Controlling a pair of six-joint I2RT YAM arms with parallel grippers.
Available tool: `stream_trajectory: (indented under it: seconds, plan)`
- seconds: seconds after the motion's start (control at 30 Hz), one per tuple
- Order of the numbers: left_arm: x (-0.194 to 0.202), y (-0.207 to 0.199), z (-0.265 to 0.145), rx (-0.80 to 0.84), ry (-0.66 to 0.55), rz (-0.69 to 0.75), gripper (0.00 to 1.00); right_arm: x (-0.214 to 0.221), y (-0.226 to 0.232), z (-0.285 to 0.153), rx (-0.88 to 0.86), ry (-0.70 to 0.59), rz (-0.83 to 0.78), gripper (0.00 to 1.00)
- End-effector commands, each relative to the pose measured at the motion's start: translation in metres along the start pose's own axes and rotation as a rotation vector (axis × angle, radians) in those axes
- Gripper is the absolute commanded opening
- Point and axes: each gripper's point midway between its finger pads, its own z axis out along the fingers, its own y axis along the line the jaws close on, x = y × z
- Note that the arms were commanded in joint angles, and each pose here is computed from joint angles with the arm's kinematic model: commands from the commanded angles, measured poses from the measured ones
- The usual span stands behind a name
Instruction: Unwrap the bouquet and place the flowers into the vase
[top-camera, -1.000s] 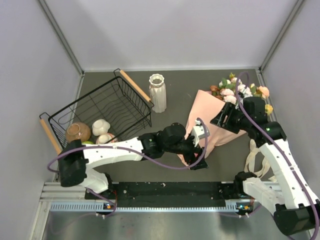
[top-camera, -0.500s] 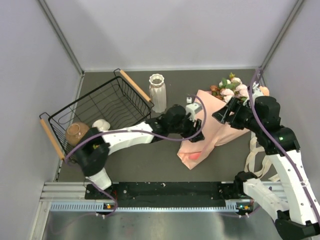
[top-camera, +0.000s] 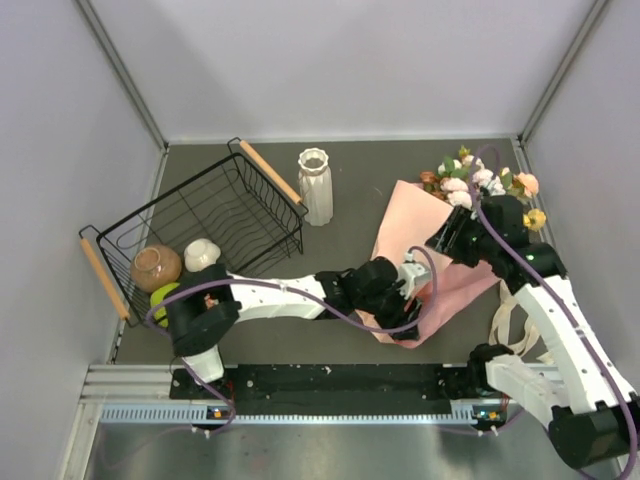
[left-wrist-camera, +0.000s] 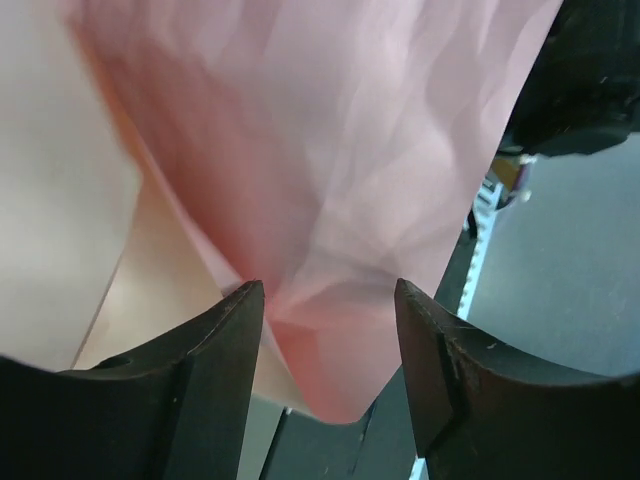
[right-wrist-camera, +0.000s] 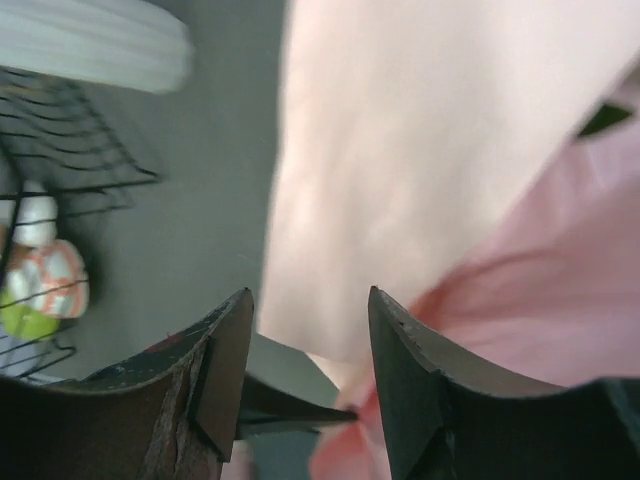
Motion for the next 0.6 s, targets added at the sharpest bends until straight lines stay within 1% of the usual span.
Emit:
stream_trajectory:
  seconds: [0.0, 0.03, 0.07, 0.1, 0.17, 0.23, 0.37, 0.4, 0.5, 0.57]
  plan:
    - [-0.026, 0.007, -0.045, -0.096, -0.131, 0.062, 0.61, 0.041, -0.051, 0.026, 0.17, 0.062, 0.059, 0.49]
    - [-0.027, 0.009, -0.05, -0.113, -0.138, 0.074, 0.62, 0.05, -0.059, 0.026, 0.189, 0.07, 0.064, 0.49]
    - [-0.029, 0.012, -0.056, -0.134, -0.147, 0.078, 0.63, 0.064, -0.077, 0.024, 0.239, 0.075, 0.072, 0.48]
    - [-0.036, 0.017, -0.066, -0.17, -0.183, 0.079, 0.63, 0.067, -0.086, 0.022, 0.274, 0.053, 0.094, 0.47]
    - [-0.036, 0.025, -0.076, -0.205, -0.181, 0.055, 0.64, 0.083, -0.102, 0.02, 0.297, 0.04, 0.12, 0.47]
    - [-0.05, 0.028, -0.092, -0.214, -0.224, 0.036, 0.65, 0.092, -0.114, 0.02, 0.341, 0.03, 0.182, 0.47]
    - [-0.07, 0.034, -0.119, -0.228, -0.309, 0.025, 0.67, 0.131, -0.135, 0.029, 0.392, 0.103, 0.291, 0.47]
    - [-0.077, 0.036, -0.131, -0.238, -0.339, 0.017, 0.67, 0.137, -0.136, 0.03, 0.396, 0.112, 0.326, 0.48]
    - [-0.081, 0.04, -0.153, -0.259, -0.383, -0.002, 0.68, 0.138, -0.136, 0.032, 0.387, 0.099, 0.349, 0.48]
    - [-0.081, 0.044, -0.163, -0.282, -0.415, -0.006, 0.69, 0.117, -0.128, 0.034, 0.352, 0.026, 0.331, 0.48]
